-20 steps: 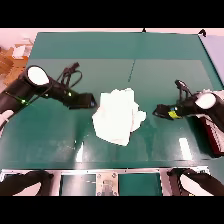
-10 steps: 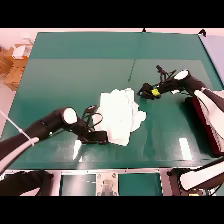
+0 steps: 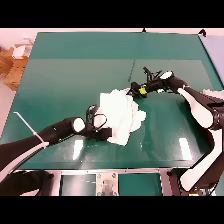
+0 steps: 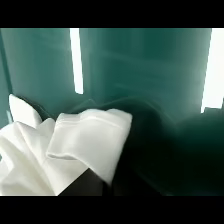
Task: Fold the shirts.
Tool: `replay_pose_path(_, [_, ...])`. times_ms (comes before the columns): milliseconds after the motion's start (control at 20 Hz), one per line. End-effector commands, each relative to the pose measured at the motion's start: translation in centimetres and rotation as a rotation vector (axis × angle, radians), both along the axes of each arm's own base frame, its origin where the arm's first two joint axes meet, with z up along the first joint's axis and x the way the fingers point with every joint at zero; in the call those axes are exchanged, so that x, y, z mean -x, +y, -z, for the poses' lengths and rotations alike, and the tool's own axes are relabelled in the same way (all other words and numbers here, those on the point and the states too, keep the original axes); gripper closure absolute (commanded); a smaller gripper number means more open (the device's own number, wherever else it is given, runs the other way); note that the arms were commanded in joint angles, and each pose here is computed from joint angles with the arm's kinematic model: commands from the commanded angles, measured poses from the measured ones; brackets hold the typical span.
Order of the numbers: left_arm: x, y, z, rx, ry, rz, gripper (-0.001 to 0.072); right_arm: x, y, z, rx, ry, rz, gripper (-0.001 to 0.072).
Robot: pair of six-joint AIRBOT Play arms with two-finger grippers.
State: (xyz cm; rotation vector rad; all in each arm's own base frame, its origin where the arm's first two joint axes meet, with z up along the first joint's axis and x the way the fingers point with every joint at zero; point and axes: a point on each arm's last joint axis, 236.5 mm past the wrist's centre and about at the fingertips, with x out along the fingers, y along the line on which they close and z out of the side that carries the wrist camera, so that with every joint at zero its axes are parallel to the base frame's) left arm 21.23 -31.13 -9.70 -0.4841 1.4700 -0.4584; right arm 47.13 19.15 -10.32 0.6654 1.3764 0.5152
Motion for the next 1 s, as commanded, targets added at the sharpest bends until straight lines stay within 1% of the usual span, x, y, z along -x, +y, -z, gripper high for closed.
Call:
replay_pose_path(0, [0.1,0.6,-1.1,-0.01,-0.048,0.068,0.0683,-0.7,-1.2,-1.8,-0.015,-0.015,-0.011,0.0698])
replay_pose_path(100, [-0.1,3.3,-2.7,-0.053,-0.071,0.11,0.0683,-2.0,-3.7,-5.5,-0.032,-0.069,0.008,0.0698])
replay_pose_path(150, [-0.7,5.2,-3.9,-0.072,-0.088,0.103,0.0683,-2.5,-5.4,-7.9,-0.034,-0.11,0.026,0.0698])
replay_pose_path(350, [-5.1,13.6,-11.2,-0.157,-0.279,0.001,0.0682,-2.7,-12.5,-18.2,-0.009,-0.299,0.141,0.0698])
replay_pose_path(400, [-6.0,15.1,-13.3,-0.171,-0.345,-0.006,0.0683,-2.1,-13.7,-20.5,-0.001,-0.34,0.154,0.0698])
replay_pose_path(600, [-7.7,17.2,-20.0,-0.208,-0.534,0.073,0.0683,2.4,-15.4,-28.4,0.062,-0.497,0.108,0.0698])
replay_pose_path(800, [-8.5,19.3,-24.7,-0.302,-0.625,0.088,0.0683,6.9,-16.9,-33.5,0.225,-0.614,0.103,0.0698])
replay_pose_path(950, [-8.5,19.8,-29.6,-0.32,-0.705,0.087,0.0682,10.0,-16.7,-38.2,0.282,-0.74,0.129,0.0698])
